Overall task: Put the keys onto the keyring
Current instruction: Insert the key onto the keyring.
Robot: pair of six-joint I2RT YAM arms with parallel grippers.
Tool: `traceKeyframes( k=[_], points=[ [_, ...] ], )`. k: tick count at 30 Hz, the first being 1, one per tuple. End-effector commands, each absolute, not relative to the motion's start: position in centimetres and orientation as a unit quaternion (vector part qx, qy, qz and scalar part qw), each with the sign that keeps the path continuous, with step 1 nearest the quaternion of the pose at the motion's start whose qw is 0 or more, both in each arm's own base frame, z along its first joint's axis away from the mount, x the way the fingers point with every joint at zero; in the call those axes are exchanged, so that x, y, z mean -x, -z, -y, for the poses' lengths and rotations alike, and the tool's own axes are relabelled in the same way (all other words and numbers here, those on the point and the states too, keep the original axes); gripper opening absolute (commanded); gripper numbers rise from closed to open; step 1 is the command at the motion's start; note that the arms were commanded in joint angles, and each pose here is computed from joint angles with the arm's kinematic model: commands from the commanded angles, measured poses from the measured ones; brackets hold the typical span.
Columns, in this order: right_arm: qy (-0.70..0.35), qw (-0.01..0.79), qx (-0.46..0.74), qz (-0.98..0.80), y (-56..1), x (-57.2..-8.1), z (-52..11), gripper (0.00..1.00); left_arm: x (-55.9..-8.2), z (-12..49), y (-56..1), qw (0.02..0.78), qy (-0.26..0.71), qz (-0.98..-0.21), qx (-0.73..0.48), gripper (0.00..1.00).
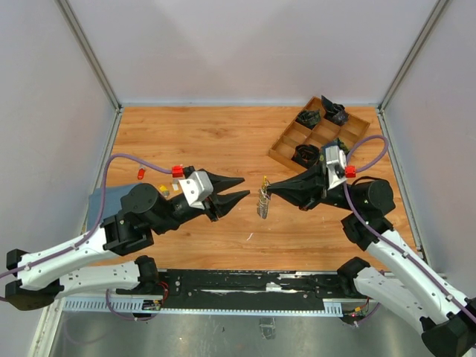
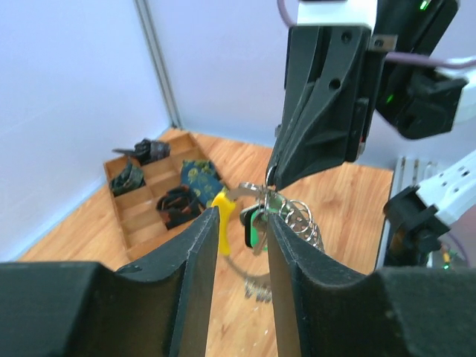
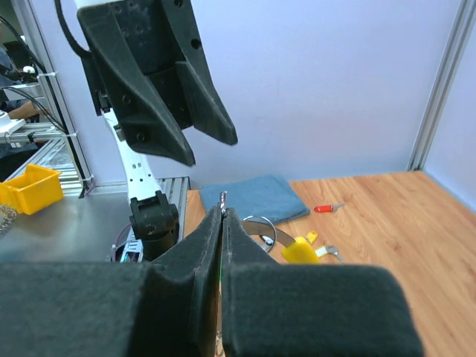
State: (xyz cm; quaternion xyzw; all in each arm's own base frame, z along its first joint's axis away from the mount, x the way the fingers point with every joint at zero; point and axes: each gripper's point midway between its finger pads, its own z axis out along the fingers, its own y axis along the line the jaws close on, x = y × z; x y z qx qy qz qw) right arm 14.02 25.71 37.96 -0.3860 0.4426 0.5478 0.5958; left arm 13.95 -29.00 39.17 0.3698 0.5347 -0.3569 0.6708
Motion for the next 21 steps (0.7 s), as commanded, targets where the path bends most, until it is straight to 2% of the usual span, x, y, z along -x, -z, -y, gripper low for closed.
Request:
traceKeyframes(
  k=[1, 10, 15, 21],
  points=[
    [-0.532, 0.647, 0.409, -0.361, -42.0, -12.2, -24.6, 0.01, -11.4, 29.0, -44.7, 0.687, 0.428, -0.463, -0.36, 0.39],
    [-0.52, 0.668, 0.422, -0.324, -45.2, -11.3, -24.2, 0.01, -10.4, 30.2, -46.6, 0.675, 0.456, -0.443, -0.374, 0.42],
    [-0.522, 0.667, 0.433, -0.308, -46.0, -10.8, -24.4, 0.01, -10.8, 30.8, -47.2, 0.678, 0.451, -0.445, -0.373, 0.33],
    [-0.523, 0.664, 0.445, -0.296, -46.2, -10.3, -24.8, 0.01, -11.2, 31.1, -47.5, 0.683, 0.448, -0.446, -0.365, 0.32]
  ],
)
